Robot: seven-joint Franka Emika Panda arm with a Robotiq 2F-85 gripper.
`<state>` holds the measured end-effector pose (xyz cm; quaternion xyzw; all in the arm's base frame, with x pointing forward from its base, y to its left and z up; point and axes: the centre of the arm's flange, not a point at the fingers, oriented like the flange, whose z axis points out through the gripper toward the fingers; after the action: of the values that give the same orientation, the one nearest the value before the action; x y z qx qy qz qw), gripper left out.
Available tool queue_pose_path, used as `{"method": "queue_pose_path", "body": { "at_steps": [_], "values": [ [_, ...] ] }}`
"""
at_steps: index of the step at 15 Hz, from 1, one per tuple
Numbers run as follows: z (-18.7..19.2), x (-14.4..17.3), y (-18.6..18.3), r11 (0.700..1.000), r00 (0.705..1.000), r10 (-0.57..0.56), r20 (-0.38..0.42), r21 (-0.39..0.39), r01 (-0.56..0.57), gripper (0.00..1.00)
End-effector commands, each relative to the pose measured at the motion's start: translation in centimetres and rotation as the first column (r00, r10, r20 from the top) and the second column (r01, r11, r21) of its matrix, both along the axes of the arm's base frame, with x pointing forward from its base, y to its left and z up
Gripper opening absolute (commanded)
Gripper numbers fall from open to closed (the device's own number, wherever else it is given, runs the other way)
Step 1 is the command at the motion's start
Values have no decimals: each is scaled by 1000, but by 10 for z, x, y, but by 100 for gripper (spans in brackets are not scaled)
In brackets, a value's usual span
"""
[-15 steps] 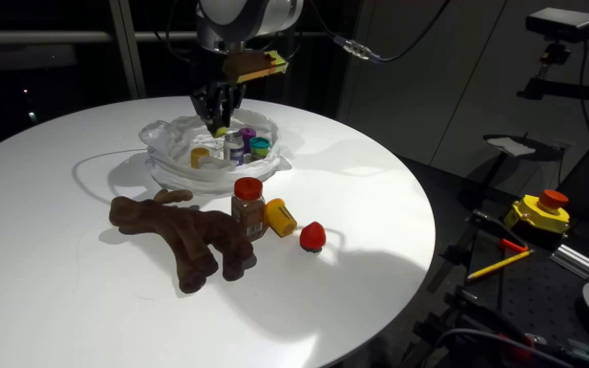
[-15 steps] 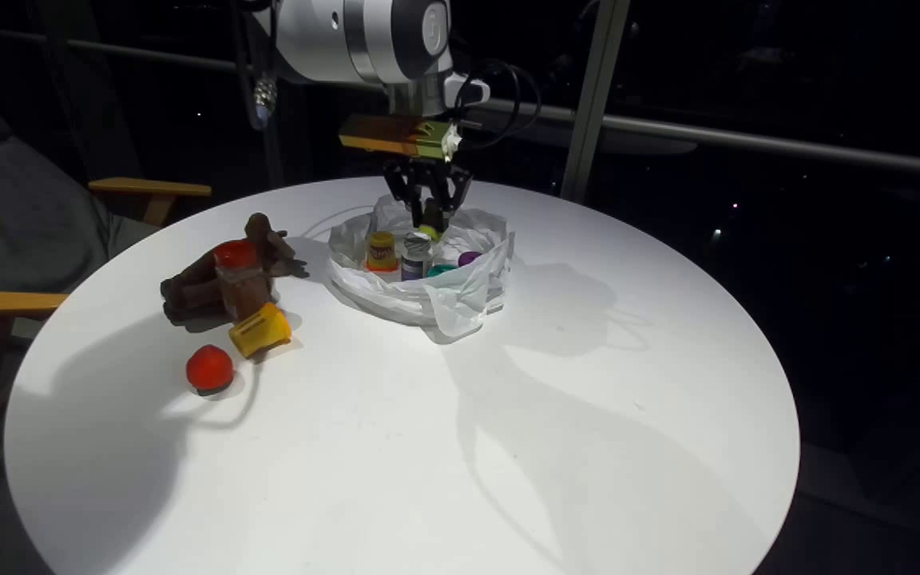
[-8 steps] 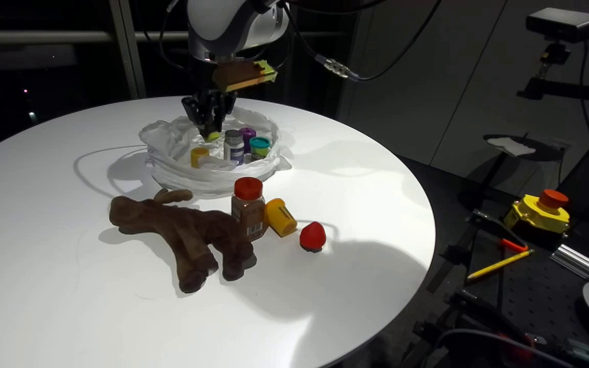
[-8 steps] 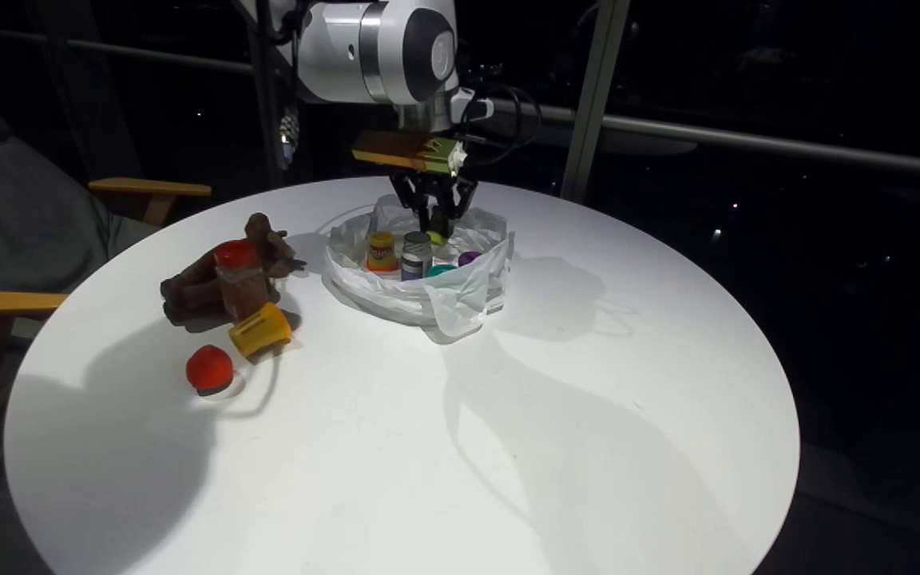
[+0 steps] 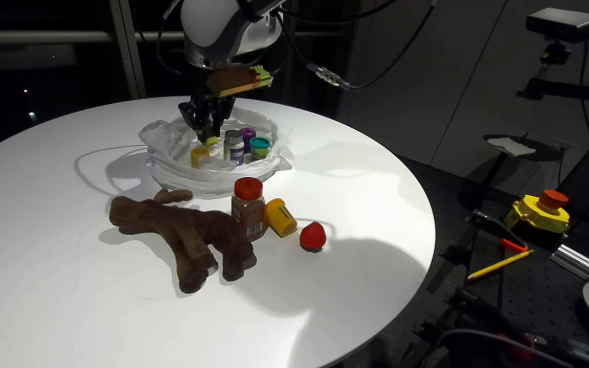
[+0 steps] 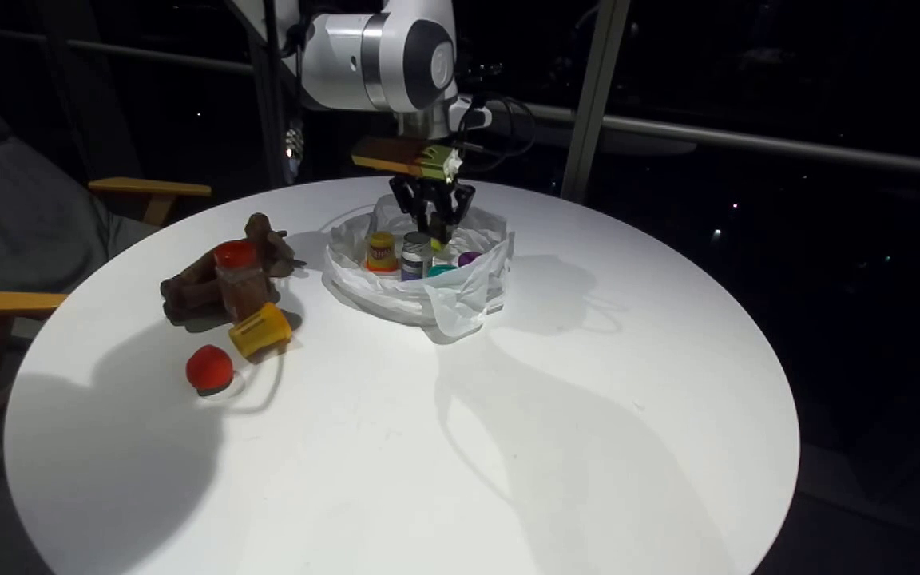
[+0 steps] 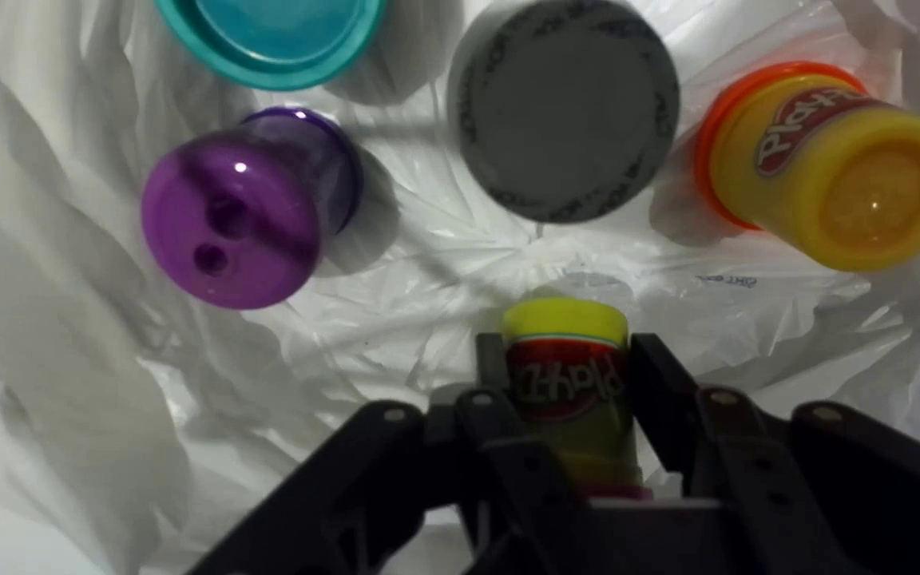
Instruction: Pick up the objects from the table and put them in the plastic bag.
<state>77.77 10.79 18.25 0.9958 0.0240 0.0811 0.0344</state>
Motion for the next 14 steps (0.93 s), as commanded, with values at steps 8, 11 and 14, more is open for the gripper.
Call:
{"method": "queue_pose_path", "body": {
  "at_steps": [8,11,14],
  "values": [
    [108,-51,-13,994,995,-74,73,91,67,100],
    [140,-77,-15,986,992,-108,58,133,100,100],
    [152,-112,-7,982,992,-120,37,149,113,100]
  ]
}}
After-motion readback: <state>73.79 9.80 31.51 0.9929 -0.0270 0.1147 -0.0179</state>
